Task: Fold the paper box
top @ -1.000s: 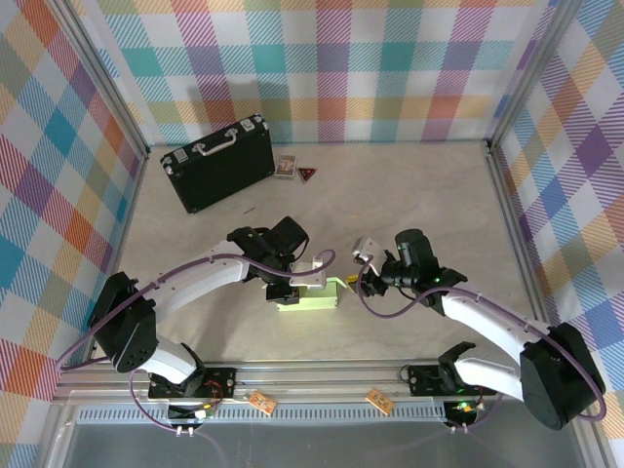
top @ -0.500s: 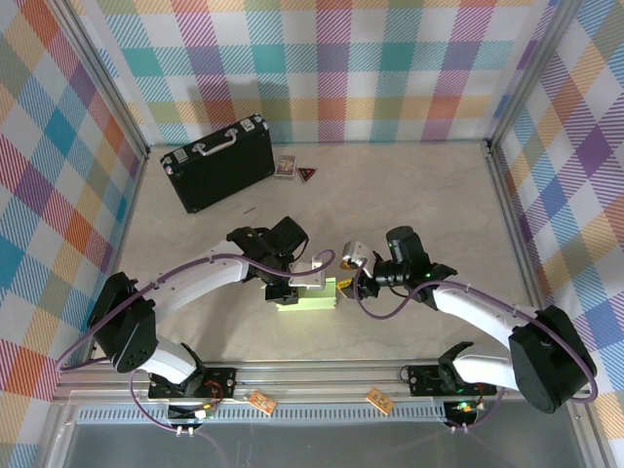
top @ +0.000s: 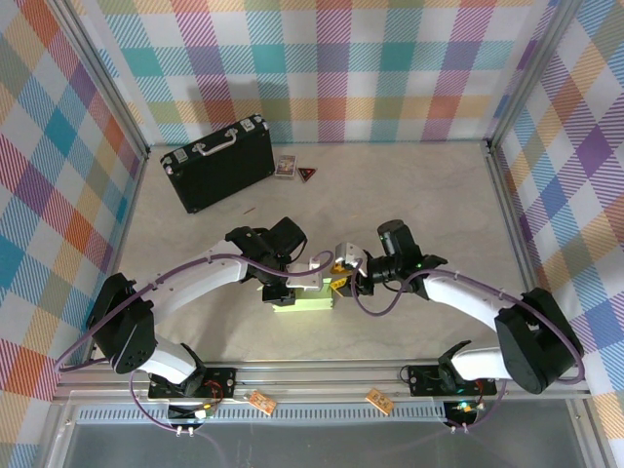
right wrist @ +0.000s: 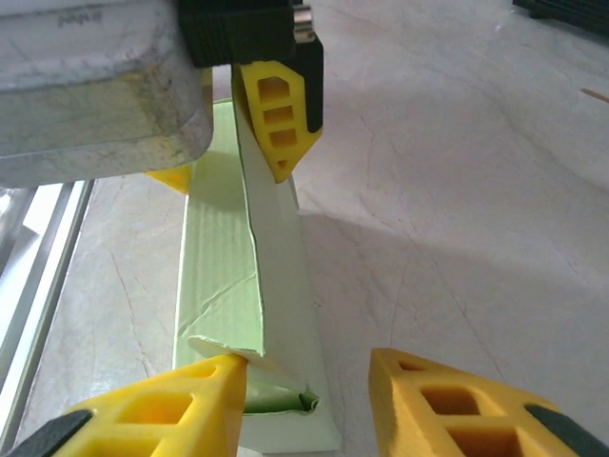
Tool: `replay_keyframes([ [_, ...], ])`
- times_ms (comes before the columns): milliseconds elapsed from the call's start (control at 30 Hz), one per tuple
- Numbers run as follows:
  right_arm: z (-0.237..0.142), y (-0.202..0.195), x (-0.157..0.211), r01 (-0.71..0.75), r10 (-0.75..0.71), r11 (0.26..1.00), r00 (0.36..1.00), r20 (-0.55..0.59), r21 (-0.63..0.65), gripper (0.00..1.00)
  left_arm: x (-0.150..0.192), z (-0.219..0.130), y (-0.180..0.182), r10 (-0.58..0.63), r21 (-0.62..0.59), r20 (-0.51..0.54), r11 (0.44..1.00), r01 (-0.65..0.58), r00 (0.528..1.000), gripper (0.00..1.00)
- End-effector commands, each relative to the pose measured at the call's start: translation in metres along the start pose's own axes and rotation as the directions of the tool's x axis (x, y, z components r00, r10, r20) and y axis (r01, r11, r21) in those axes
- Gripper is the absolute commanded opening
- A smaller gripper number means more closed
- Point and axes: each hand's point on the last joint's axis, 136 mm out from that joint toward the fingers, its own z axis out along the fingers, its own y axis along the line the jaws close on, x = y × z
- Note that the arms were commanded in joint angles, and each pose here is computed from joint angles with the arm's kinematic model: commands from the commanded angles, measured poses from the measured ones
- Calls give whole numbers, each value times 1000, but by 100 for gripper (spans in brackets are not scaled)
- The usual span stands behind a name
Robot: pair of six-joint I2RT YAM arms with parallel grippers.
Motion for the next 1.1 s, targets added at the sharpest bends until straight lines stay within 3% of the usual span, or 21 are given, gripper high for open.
replay_keyframes([
  [0, 5, 11, -25, 91, -84, 992, 993, 82, -88, 37, 4, 11, -15, 9, 75, -20, 997, -7, 1000, 31],
  [333, 8, 12, -26, 126, -115, 986, 988, 103, -108, 28, 2, 8, -16, 9, 77, -8, 997, -8, 1000, 31],
  [533, 9, 11, -30, 149, -135, 981, 984, 119, -121, 11, 0, 8, -18, 10, 85, 2, 996, -10, 1000, 32],
  [600, 9, 11, -31, 148, -132, 980, 984, 119, -131, 0, 1, 8, -18, 9, 85, 0, 996, -9, 1000, 32],
  [867, 7, 12, -37, 165, -148, 977, 980, 131, -133, 0, 0, 7, -17, 10, 82, 3, 997, -10, 1000, 31],
  [933, 8, 11, -35, 156, -140, 979, 982, 125, -129, 7, 1, 7, -17, 9, 82, 2, 997, -9, 1000, 31],
  [967, 9, 12, -32, 147, -132, 980, 985, 116, -137, 15, 1, 7, -17, 9, 80, 2, 997, -9, 1000, 31],
  [1067, 12, 11, -24, 133, -122, 981, 989, 80, -144, 19, 1, 6, -18, 10, 81, 4, 997, -11, 1000, 31],
])
